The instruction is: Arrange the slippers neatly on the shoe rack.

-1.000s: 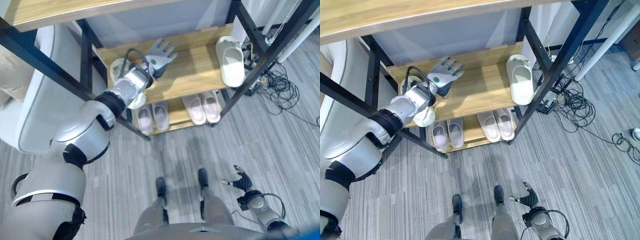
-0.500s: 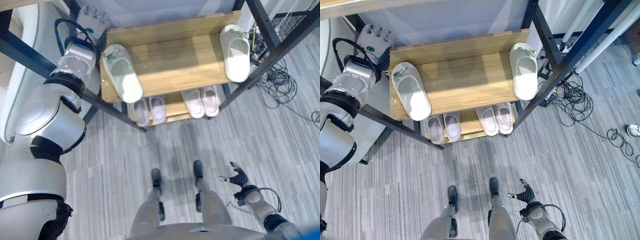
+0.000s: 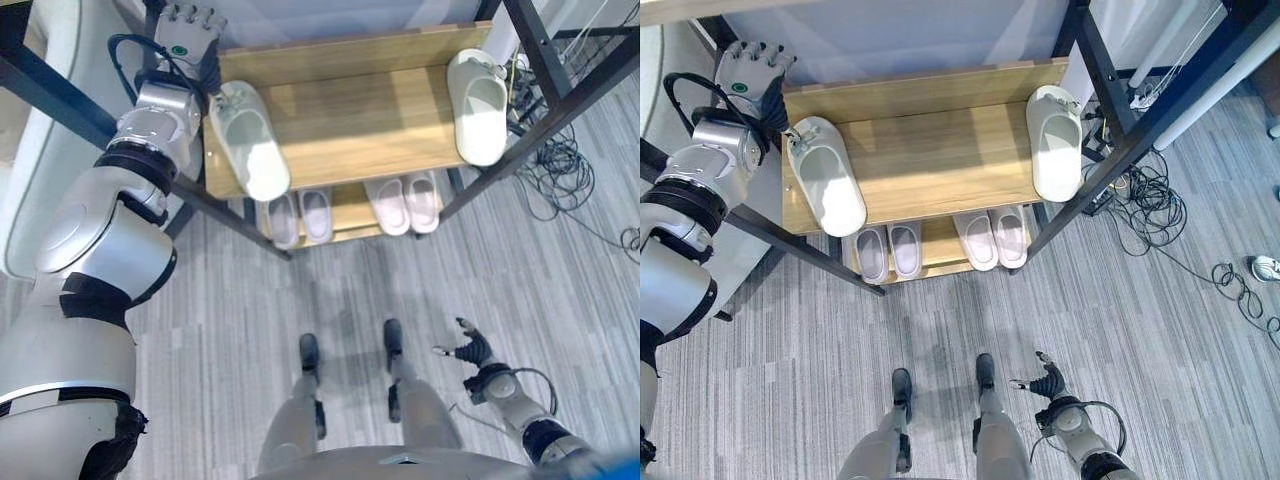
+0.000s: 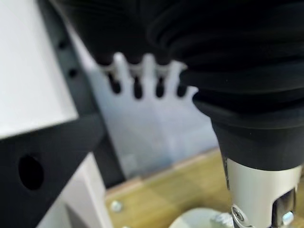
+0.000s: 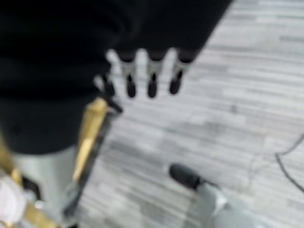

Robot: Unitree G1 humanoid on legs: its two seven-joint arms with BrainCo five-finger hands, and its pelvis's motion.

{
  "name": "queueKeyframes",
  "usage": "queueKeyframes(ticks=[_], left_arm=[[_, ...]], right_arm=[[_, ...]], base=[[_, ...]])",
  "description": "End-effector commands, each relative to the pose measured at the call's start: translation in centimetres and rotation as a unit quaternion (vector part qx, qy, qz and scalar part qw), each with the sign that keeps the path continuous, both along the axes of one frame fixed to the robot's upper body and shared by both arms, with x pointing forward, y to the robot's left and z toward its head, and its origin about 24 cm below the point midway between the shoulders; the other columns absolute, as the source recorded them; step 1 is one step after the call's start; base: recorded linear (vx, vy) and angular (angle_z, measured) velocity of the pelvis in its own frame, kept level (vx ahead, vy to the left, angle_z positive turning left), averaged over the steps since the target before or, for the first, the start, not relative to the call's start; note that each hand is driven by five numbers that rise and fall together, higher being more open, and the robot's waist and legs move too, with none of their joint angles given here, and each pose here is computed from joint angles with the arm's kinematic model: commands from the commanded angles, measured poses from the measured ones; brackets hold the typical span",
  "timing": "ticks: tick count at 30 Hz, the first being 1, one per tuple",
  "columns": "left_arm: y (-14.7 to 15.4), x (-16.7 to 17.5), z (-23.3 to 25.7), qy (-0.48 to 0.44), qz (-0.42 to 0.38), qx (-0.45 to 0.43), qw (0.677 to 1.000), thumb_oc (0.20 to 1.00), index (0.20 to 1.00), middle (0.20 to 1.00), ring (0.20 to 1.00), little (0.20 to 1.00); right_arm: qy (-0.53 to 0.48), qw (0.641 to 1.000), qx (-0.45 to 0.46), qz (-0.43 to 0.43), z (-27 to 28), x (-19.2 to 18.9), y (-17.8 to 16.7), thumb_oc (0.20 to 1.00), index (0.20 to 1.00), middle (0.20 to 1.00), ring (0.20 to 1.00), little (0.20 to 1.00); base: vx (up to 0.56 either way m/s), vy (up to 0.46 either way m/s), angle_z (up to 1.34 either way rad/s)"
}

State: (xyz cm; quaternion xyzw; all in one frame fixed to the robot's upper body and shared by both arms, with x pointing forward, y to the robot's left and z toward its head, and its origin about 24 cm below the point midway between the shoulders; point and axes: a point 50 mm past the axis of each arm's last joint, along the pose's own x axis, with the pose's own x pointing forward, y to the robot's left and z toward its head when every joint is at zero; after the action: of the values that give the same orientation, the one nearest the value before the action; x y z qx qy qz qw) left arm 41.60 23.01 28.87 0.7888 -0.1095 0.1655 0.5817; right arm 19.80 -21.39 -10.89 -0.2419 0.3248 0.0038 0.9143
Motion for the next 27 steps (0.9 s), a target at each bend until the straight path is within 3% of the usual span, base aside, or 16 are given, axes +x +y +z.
queueKeyframes(ticks=[1, 12, 16, 19, 21, 27], left_arm=[[1.7, -0.5, 1.4, -0.043, 0.025, -0.034, 0.998, 1.000, 1.000, 1.000, 1.000, 1.000], [0.5, -0.1, -1.4, -0.020, -0.010, -0.028, 0.999, 1.000, 1.000, 1.000, 1.000, 1.000], [-0.8, -0.3, -2.0, -0.041, -0.069, -0.054, 0.995, 1.000, 1.000, 1.000, 1.000, 1.000], [-3.5, 0.1, -2.0, -0.051, -0.102, -0.048, 0.992, 1.000, 1.000, 1.000, 1.000, 1.000], [-7.3, 0.3, -2.2, -0.056, -0.149, -0.047, 0.986, 1.000, 1.000, 1.000, 1.000, 1.000], [-9.2, 0.1, -2.9, -0.056, -0.185, -0.064, 0.979, 1.000, 1.000, 1.000, 1.000, 1.000]], right_arm=[[-0.004, 1.000, 0.003, -0.014, 0.0, 0.1, -0.2, 1.000, 1.000, 1.000, 1.000, 1.000], [0.024, 0.999, -0.010, -0.032, -0.9, -1.4, -1.1, 1.000, 1.000, 1.000, 1.000, 1.000], [0.035, 0.999, -0.014, -0.036, -1.3, -2.2, -1.2, 1.000, 1.000, 1.000, 1.000, 1.000], [0.037, 0.998, -0.018, -0.037, -1.5, -2.5, -1.1, 1.000, 1.000, 1.000, 1.000, 1.000], [0.035, 0.998, -0.021, -0.044, -1.4, -2.5, -1.4, 1.000, 1.000, 1.000, 1.000, 1.000], [0.028, 0.998, -0.018, -0.054, -1.3, -2.4, -1.5, 1.000, 1.000, 1.000, 1.000, 1.000]], base=[[0.00, 0.000, 0.00], [0.00, -0.007, -0.01], [0.00, -0.009, -0.02], [0.00, 0.000, 0.00], [0.00, -0.012, -0.04], [0.00, -0.015, -0.11]])
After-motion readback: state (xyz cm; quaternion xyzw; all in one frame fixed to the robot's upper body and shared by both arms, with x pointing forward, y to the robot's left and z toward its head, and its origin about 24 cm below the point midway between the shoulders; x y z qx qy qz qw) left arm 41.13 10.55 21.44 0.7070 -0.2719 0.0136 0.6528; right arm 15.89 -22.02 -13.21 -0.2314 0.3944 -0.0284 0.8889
